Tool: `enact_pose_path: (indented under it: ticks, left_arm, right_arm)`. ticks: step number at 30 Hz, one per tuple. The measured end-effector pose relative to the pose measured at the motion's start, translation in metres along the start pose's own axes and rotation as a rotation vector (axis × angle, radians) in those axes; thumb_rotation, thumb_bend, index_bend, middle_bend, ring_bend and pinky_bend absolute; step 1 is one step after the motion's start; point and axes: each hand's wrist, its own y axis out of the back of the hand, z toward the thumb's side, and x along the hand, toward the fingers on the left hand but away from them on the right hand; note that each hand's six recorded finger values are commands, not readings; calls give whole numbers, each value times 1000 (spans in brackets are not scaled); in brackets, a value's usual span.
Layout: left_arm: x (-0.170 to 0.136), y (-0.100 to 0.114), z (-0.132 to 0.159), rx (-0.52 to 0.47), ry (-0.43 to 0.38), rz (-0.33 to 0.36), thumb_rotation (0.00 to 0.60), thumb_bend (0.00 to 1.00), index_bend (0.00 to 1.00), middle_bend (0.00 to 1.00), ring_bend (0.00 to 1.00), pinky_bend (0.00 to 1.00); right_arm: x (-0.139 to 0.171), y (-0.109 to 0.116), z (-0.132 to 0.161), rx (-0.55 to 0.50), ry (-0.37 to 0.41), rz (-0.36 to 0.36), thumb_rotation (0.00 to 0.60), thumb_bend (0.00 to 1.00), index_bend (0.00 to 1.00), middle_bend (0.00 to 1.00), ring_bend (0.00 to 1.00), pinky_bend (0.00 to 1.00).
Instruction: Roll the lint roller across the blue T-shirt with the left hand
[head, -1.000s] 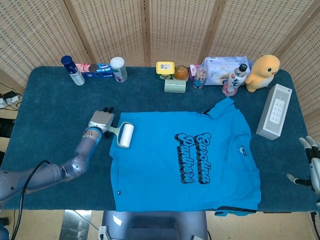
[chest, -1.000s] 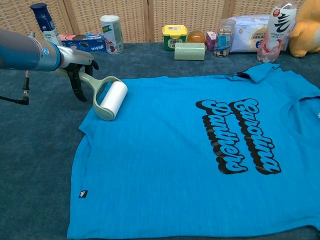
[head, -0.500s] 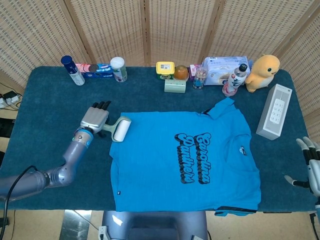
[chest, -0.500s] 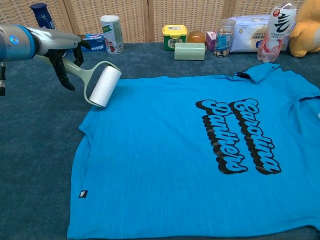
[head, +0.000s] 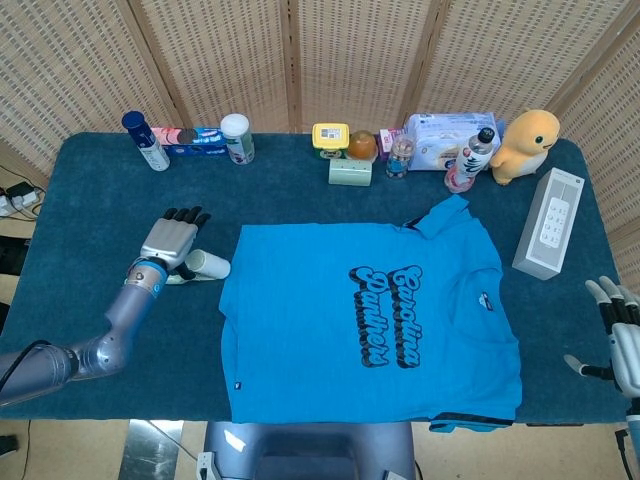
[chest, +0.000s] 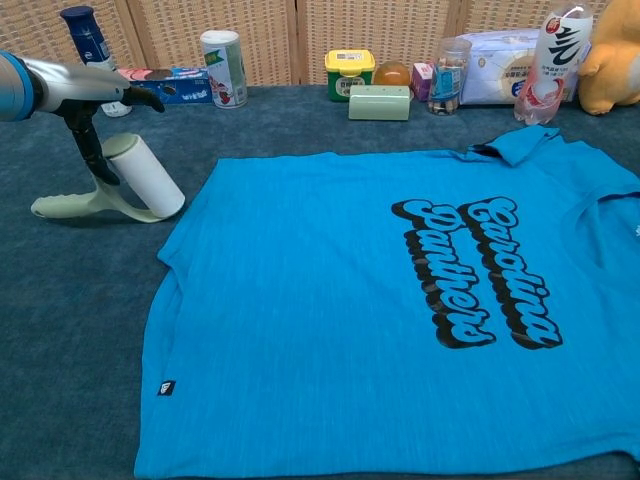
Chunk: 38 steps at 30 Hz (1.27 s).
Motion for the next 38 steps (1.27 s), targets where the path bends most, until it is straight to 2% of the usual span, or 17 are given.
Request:
enact_pose_path:
  ticks: [11, 18, 27, 34, 38]
  left_arm:
    - [-18, 12, -9, -5, -32, 107, 600, 0, 0, 0, 0, 36]
    - [-51, 13, -43, -41, -17, 189, 600, 0, 0, 0, 0, 36]
    - [-109, -8, -88, -111, 3, 302, 600, 0, 0, 0, 0, 36]
    - [-181, -37, -126, -215, 51, 467, 600, 0, 0, 0, 0, 36]
    - [-218, -57, -139, -239, 98, 517, 600, 0, 0, 0, 0, 35]
  right_arm:
    - [1, 0, 3, -6, 13, 1, 600, 0, 40, 0, 0, 0]
    - [7, 4, 8, -13, 39, -5, 600, 0, 40, 0, 0, 0]
    - [7, 4, 9, 5, 49, -18, 600, 0, 41, 0, 0, 0]
    - [2, 6, 6, 45, 47, -78, 600, 0, 41, 0, 0, 0]
    - [0, 6, 2, 57, 35, -98, 600, 0, 41, 0, 0, 0]
